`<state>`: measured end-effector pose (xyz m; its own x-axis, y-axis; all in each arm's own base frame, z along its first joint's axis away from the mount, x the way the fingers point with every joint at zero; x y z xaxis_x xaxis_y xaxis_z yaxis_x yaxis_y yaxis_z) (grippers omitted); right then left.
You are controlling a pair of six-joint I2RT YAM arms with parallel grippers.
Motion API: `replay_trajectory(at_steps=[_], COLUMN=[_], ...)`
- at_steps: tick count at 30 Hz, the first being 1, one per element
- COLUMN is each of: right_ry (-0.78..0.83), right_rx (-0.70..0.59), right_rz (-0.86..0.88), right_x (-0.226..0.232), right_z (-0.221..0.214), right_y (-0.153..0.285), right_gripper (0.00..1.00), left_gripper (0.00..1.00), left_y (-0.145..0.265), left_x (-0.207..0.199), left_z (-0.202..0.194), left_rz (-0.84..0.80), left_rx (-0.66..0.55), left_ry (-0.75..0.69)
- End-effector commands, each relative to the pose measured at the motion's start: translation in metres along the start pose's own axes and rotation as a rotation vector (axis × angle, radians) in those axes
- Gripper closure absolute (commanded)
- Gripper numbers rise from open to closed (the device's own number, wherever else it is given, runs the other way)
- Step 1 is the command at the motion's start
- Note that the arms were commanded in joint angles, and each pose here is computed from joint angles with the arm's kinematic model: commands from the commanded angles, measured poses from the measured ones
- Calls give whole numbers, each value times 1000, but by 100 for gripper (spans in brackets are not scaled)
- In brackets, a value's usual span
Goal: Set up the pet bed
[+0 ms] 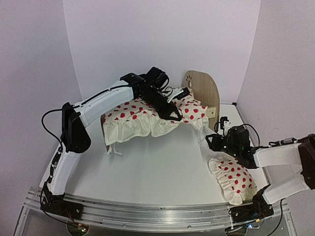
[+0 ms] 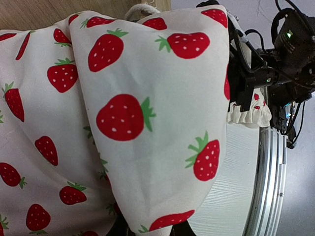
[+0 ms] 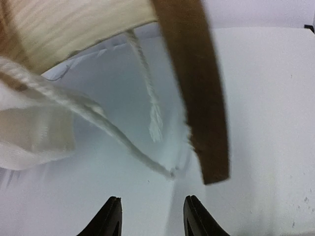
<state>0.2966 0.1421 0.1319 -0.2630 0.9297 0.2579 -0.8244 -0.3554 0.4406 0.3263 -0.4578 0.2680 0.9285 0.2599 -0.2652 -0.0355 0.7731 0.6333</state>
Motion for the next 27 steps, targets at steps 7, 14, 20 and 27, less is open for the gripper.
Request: replay_trajectory(at_steps=[7, 14, 20, 27], right_ry=[-21, -24, -64, -186], right_rx=[-380, -432, -484, -553], right_rz=[-136, -152, -159, -184], right_x=[3, 3, 5, 26], right_z=[42, 41, 44, 34], right_y=[-34, -63, -76, -75], right_gripper=[52, 51, 49, 45], left_gripper=[100, 100, 100, 100], left_y=[136, 135, 135, 134], left_x=[-71, -74, -75, -73], left_z=[112, 111, 113, 116], left_rz=[3, -20, -37, -29], left_rx=[-501, -501, -512, -528], left_ry=[-353, -361, -369, -370])
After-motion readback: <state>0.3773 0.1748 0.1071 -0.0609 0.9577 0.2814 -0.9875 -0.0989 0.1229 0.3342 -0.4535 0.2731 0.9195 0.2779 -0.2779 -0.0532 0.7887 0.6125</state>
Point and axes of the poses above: each gripper's point midway between its finger pads, its own y axis back along the fingers, its own x axis along the line the jaws close on, z = x × y, the point moved 5 cm from there along y, back along the fingers, and after that the axes turned 6 degrees about y, right-handed, at the moved point
